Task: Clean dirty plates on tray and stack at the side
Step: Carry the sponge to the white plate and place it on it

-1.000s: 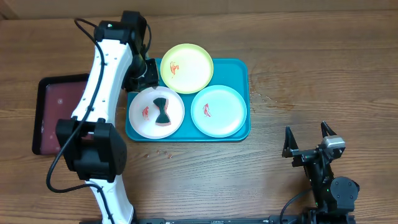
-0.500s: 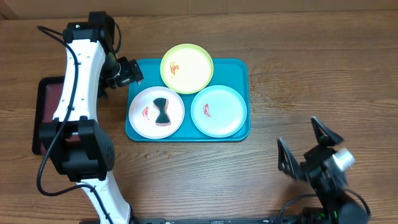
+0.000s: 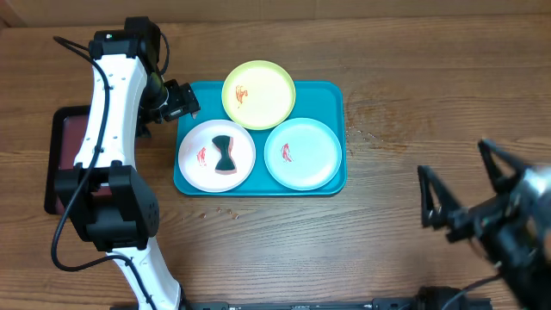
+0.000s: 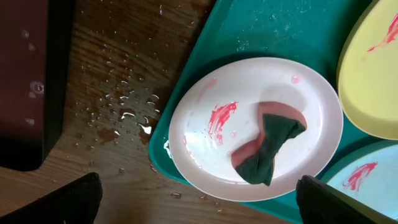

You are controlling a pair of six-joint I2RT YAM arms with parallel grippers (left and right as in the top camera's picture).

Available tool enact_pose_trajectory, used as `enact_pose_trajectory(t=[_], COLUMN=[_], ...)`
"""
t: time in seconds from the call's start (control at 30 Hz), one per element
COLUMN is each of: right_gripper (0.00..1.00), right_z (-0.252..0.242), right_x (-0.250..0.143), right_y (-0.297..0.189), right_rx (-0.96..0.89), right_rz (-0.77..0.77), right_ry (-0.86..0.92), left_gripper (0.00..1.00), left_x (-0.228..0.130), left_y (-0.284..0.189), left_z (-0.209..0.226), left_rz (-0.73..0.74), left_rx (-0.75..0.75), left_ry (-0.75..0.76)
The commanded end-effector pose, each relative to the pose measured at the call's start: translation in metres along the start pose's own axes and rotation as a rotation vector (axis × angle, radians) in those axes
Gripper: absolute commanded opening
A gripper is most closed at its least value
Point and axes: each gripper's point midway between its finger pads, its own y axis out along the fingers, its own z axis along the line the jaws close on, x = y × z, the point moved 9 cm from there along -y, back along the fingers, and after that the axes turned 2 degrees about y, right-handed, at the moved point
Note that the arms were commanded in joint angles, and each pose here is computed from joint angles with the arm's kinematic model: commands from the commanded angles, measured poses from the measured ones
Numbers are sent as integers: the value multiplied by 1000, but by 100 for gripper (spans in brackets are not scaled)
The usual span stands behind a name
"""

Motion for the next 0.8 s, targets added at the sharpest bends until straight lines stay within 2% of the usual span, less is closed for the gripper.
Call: enact_pose_trajectory(t=[0.0,0.07,0.17,0.2,0.23,0.37,0.47,0.63,0.7,0.77], right_gripper=[100,100,99,91,87,86,86,86,90,84], right_z=[8,11,8,5,2,-7,5,40,54,69], right_x=[27,32,44,44,42,13,-28,-98,-124,-152], right_y=[27,42,70,82,92,137,176,235,258,281], right_rx=[192,325,499,508,505,264,73,-22,-8,21], right_rz=[154,239,271,289,305,431,639,931,966,983], right_ry=[109,185,305,367,389,461,445,359,327,304], left_gripper=[100,100,100,100,100,99,100,100,100,100], left_x=[-2,-2,-2,-2,-3,-3,-4,-4,-4,-4], left_y=[-4,-4,-4,-4,-4,-4,-4,-4,-4,-4], left_z=[-4,-4,-4,-4,-4,-4,-5,-5,-5,-5], left_rz=[-4,-4,-1,1,1,6,11,11,11,13], left_rx=[-11,-11,-10,-9,-9,-13,-24,-25,-25,-24], left_ry=[-1,-1,-1,-1,-1,-1,-1,-1,0,0])
